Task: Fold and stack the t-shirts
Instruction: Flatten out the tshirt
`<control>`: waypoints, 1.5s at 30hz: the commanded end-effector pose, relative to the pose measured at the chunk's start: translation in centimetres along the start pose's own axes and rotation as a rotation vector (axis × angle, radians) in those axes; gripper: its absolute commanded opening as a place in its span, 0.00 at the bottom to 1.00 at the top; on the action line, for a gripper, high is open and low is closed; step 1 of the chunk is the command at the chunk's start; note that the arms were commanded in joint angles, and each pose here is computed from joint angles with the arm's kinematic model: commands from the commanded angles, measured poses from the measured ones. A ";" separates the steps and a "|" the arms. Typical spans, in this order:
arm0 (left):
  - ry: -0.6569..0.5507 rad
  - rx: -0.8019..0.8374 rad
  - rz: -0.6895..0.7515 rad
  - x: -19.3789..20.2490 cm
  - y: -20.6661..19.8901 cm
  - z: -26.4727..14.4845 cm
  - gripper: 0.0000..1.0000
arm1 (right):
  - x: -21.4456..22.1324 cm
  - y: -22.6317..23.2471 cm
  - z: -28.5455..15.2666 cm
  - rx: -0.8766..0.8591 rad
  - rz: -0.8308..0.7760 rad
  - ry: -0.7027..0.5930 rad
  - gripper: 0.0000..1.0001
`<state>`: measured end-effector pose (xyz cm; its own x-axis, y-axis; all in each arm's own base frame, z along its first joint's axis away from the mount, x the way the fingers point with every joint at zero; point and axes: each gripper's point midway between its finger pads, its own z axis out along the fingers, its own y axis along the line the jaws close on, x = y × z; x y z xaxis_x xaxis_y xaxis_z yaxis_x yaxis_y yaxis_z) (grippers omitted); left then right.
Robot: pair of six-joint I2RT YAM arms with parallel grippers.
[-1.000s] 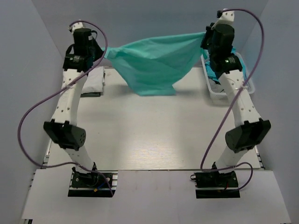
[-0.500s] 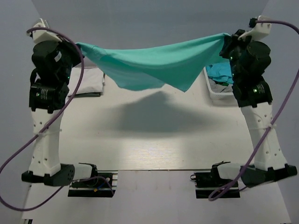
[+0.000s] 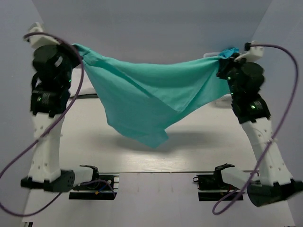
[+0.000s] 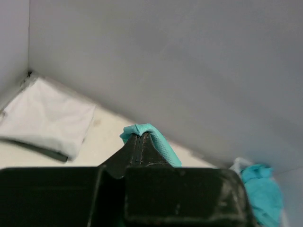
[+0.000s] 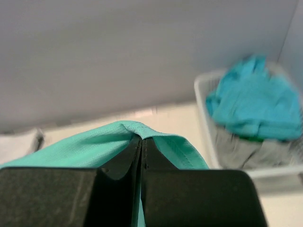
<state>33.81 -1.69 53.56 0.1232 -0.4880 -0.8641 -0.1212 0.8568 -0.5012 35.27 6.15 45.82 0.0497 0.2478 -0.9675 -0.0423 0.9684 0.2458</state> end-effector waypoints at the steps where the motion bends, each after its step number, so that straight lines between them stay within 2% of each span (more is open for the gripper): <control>1: 0.247 -0.188 0.075 11.3 4.5 6.8 0.00 | 9.7 -0.2 3.7 0.014 0.057 0.234 0.00; 2: 0.276 -0.231 0.082 13.0 5.8 7.8 0.00 | 11.7 0.1 4.1 -0.007 0.057 0.282 0.00; 3: 0.349 -0.279 0.094 16.9 7.3 9.3 0.00 | 15.9 -0.2 5.5 0.016 0.069 0.382 0.00; 5: 0.388 -0.348 0.106 19.8 9.9 11.1 0.00 | 19.3 -0.2 6.6 0.005 0.071 0.439 0.00; 6: 0.448 -0.387 0.122 23.3 11.4 12.4 0.00 | 23.4 -0.8 8.0 0.026 0.067 0.517 0.00; 7: 0.479 -0.421 0.133 25.0 12.9 13.1 0.00 | 24.7 -0.8 8.5 0.023 0.066 0.544 0.00; 9: 0.508 -0.454 0.144 27.3 14.4 15.0 0.12 | 27.8 -0.8 10.3 0.030 0.043 0.621 0.00; 10: 0.546 -0.473 0.158 28.5 15.4 15.7 0.19 | 30.8 -1.3 10.9 0.041 0.026 0.693 0.10; 11: 0.609 -0.499 0.168 30.8 16.5 17.0 0.39 | 31.3 -0.8 12.6 0.022 0.008 0.727 0.34; 12: 0.644 -0.505 0.172 31.9 16.7 17.5 0.48 | 32.0 -0.7 13.1 0.020 -0.002 0.751 0.47; 14: 0.711 -0.526 0.200 33.5 17.3 17.9 0.59 | 34.4 -0.9 14.2 0.023 -0.032 0.826 0.73; 15: 0.703 -0.521 0.198 33.5 17.0 19.2 0.76 | 33.4 -0.4 15.2 0.014 -0.030 0.805 0.76; 17: 0.700 -0.500 0.228 33.0 16.7 19.6 1.00 | 33.2 0.0 15.9 -0.010 -0.043 0.802 0.88; 21: 0.687 -0.407 0.231 32.1 15.4 18.8 1.00 | 32.0 0.3 15.0 -0.032 -0.038 0.780 0.90; 24: 0.722 -0.283 0.239 32.3 12.6 16.4 1.00 | 31.5 0.5 13.4 -0.050 -0.034 0.790 0.90; 26: 0.812 -0.184 0.202 33.7 11.5 13.8 1.00 | 33.5 0.0 11.6 -0.048 -0.025 0.850 0.90; 27: 0.836 -0.151 0.171 34.5 10.7 12.9 1.00 | 32.3 0.3 11.5 -0.056 -0.013 0.811 0.90; 28: 0.872 -0.105 0.154 35.3 9.9 11.8 1.00 | 35.2 -0.5 9.4 -0.036 -0.009 0.876 0.90; 29: 0.933 -0.130 0.138 37.5 11.4 9.8 1.00 | 34.6 0.3 9.4 -0.083 0.016 0.849 0.90; 31: 0.949 -0.067 0.101 38.8 9.9 8.0 1.00 | 35.1 0.6 8.8 -0.101 0.053 0.848 0.90; 32: 1.002 -0.101 0.083 40.9 11.5 6.3 1.00 | 36.1 0.7 7.9 -0.116 0.061 0.881 0.90; 35: 1.089 -0.109 0.068 44.5 11.6 3.7 1.00 | 38.3 0.4 7.0 -0.109 0.073 0.938 0.90; 39: 1.167 -0.175 0.123 47.4 13.0 2.2 1.00 | 40.5 0.0 5.9 -0.107 0.091 0.995 0.90; 45: 1.181 -0.219 0.144 49.4 13.5 3.8 1.00 | 43.4 -1.7 2.0 -0.039 0.122 1.098 0.90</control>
<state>39.48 -13.38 2.99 -0.8955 -0.3221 -0.3070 -0.2385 0.9299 -0.2801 41.14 15.40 4.43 -0.8500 0.1360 -0.5090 -0.0516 0.9400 0.3374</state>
